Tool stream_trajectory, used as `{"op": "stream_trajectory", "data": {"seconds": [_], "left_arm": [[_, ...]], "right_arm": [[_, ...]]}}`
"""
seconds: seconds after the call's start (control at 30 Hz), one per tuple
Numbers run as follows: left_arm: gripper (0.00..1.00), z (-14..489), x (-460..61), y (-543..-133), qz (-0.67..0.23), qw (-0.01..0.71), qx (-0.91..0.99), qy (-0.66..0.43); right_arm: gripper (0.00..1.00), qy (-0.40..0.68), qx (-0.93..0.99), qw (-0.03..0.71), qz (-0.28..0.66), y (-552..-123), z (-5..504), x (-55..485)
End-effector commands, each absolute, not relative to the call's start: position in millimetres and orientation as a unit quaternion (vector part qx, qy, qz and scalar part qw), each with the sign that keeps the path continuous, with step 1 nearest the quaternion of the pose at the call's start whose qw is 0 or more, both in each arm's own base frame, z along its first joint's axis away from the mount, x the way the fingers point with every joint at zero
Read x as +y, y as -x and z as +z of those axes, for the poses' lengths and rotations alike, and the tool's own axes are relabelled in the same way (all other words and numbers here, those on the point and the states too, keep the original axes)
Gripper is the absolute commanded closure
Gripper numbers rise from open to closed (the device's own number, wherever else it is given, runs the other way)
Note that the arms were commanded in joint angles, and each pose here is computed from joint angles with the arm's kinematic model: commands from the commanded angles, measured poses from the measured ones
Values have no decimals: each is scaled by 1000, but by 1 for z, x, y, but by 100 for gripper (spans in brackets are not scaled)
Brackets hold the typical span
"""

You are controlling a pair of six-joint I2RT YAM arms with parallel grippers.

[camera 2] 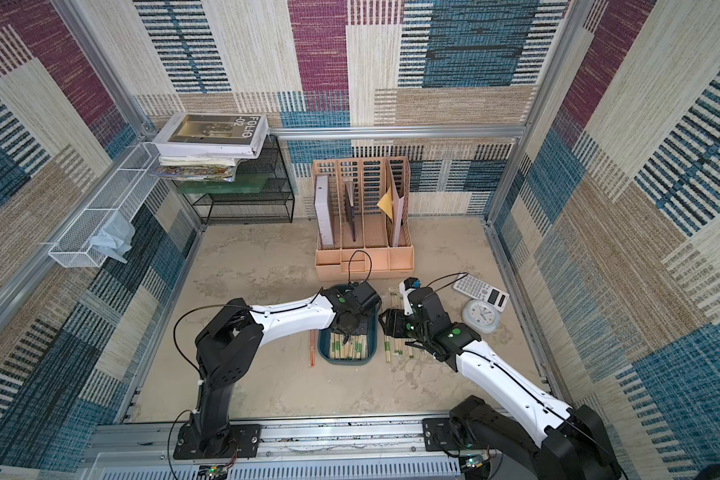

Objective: Take the paired disposable chopsticks out of the storage box
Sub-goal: Pick up the paired disposable chopsticks from the storage box, then place the paired disposable chopsticks at the center of the board.

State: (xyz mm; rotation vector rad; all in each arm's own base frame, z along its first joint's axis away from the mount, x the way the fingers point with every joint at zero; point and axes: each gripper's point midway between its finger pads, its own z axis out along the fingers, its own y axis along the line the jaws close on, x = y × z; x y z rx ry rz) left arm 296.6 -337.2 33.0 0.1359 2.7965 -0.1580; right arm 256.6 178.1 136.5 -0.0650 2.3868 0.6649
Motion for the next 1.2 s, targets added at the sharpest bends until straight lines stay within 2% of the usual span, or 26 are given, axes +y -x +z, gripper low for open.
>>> {"op": "stream_trajectory", "data": {"seconds": [0.0, 0.2, 0.43, 0.7, 1.0, 1.17], "left_arm": [[88, 44, -337, -296, -61, 170, 982, -50], [93, 74, -338, -299, -77, 193, 977, -54], [93, 99, -329, -301, -76, 216, 972, -53], [92, 126, -277, -301, -71, 244, 967, -19], [91, 106, -188, -289, -30, 238, 970, 47], [90, 80, -167, -286, -20, 225, 972, 69]], "right_arm": [[32, 27, 911, 327, 250, -257, 138, 178], [32, 30, 911, 325, 251, -258, 137, 180], [32, 39, 910, 325, 254, -258, 141, 187], [31, 73, 904, 327, 265, -256, 154, 213], [31, 119, 900, 316, 276, -249, 158, 259], [31, 133, 903, 302, 274, -245, 149, 279]]}}
